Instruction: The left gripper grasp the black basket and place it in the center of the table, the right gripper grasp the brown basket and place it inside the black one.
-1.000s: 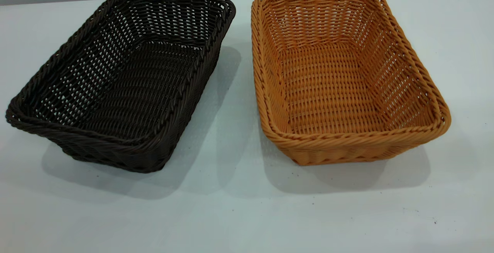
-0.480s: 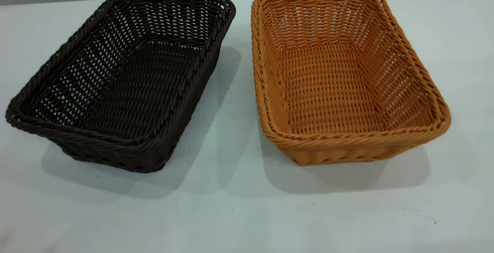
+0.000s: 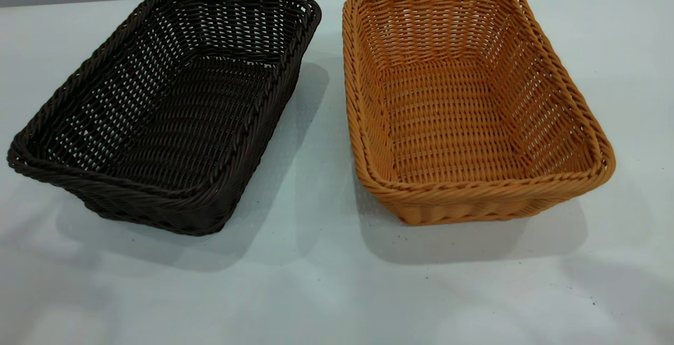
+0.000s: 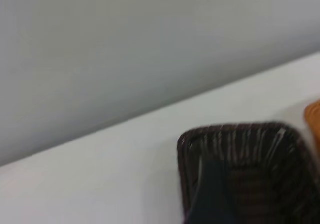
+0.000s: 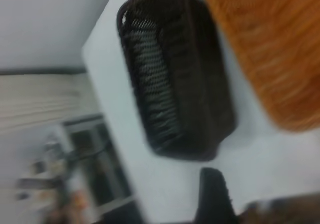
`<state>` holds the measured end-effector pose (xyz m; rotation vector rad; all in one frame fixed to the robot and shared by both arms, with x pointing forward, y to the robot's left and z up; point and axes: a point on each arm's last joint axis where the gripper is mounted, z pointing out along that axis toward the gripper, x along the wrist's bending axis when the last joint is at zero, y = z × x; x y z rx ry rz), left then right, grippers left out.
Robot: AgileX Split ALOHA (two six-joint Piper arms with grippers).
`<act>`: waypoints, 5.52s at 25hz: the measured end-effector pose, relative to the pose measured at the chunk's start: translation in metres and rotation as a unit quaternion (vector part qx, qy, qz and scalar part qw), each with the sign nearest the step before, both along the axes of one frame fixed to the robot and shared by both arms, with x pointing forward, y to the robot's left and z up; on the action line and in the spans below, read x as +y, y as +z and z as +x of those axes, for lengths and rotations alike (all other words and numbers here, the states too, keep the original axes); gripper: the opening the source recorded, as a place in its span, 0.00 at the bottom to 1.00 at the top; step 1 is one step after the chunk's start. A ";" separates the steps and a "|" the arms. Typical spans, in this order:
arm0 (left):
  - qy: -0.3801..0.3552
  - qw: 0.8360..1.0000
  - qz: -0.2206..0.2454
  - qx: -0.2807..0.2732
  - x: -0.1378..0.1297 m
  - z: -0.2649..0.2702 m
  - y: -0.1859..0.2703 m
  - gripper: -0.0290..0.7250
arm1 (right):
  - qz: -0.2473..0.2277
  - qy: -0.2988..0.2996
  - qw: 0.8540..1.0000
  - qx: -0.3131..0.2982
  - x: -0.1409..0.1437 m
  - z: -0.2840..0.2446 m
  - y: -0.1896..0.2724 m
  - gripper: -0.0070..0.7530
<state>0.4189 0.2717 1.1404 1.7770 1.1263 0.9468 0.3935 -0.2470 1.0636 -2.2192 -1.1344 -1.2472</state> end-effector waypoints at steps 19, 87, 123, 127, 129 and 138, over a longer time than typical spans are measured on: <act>0.009 0.999 0.030 -0.002 0.002 0.026 -0.013 0.63 | 0.161 -0.065 0.927 0.332 0.101 0.064 -0.109 0.59; 0.007 0.999 0.030 0.028 0.000 0.037 -0.024 0.63 | -0.031 -0.264 0.902 0.341 0.095 0.081 -0.211 0.59; -0.014 0.995 -0.013 0.101 -0.018 0.058 -0.052 0.63 | -0.032 -0.198 0.974 0.104 0.018 0.110 -0.113 0.15; -0.050 0.988 -0.007 0.146 -0.040 0.069 -0.073 0.63 | -0.046 -0.142 0.988 0.039 -0.005 0.108 -0.091 0.15; -0.065 0.983 -0.010 0.169 -0.054 0.072 -0.084 0.63 | -0.049 -0.103 0.993 0.016 -0.013 0.104 -0.085 0.15; -0.096 0.963 -0.021 0.251 -0.097 0.076 -0.123 0.63 | -0.049 0.015 0.997 -0.054 -0.017 0.098 -0.072 0.15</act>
